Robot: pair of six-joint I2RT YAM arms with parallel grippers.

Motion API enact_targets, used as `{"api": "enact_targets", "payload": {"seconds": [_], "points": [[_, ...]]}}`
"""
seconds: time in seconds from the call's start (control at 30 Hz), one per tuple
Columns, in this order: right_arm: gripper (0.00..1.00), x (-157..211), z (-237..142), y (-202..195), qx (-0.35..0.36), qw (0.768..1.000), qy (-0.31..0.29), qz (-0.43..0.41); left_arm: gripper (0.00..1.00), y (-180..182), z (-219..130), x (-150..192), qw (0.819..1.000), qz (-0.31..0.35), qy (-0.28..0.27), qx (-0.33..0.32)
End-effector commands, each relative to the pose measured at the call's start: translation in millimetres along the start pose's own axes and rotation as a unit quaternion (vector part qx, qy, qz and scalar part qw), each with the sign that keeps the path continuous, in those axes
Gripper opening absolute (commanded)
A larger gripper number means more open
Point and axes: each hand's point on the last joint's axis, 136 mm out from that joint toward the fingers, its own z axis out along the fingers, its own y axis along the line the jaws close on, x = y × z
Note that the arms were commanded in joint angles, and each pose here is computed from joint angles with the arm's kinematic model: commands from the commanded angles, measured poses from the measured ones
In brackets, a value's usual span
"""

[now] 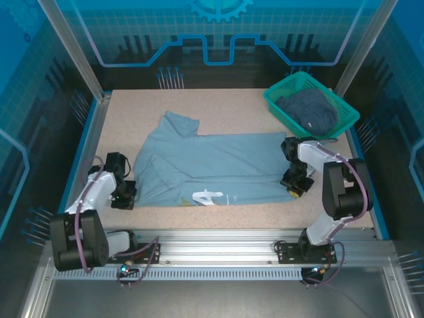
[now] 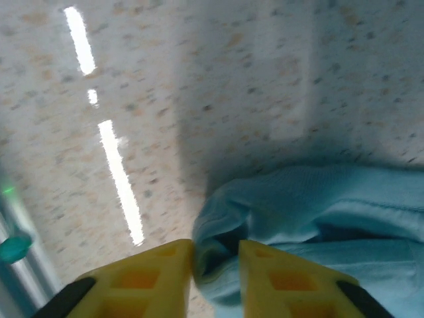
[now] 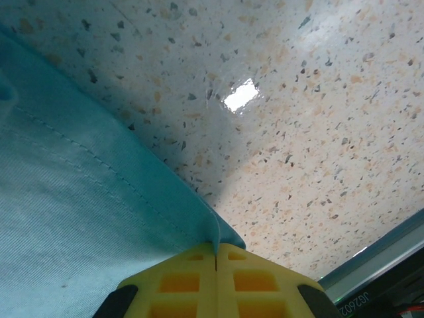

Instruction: Fold and stack the t-shirts

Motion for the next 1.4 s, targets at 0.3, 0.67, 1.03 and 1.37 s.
{"api": "enact_targets", "payload": {"seconds": [0.3,0.67,1.03,1.37], "points": [[0.58,-5.5,-51.9,2.7,-0.02,0.996,-0.073,-0.038,0.41,-29.6,-49.9,-30.2,0.991,0.085,-0.096,0.029],[0.56,36.3,-123.7,132.0,-0.302,0.898,-0.157,-0.278,0.45,-71.5,-23.6,114.6,0.968,0.157,0.137,0.139],[0.6,79.6,-133.1,176.7,-0.441,0.826,-0.075,-0.344,0.38,-83.1,0.7,144.3,0.97,0.159,0.136,0.123],[0.61,83.0,-133.8,173.0,-0.447,0.823,-0.073,-0.344,0.26,-94.2,-0.3,132.2,0.967,0.206,0.088,0.122]]}}
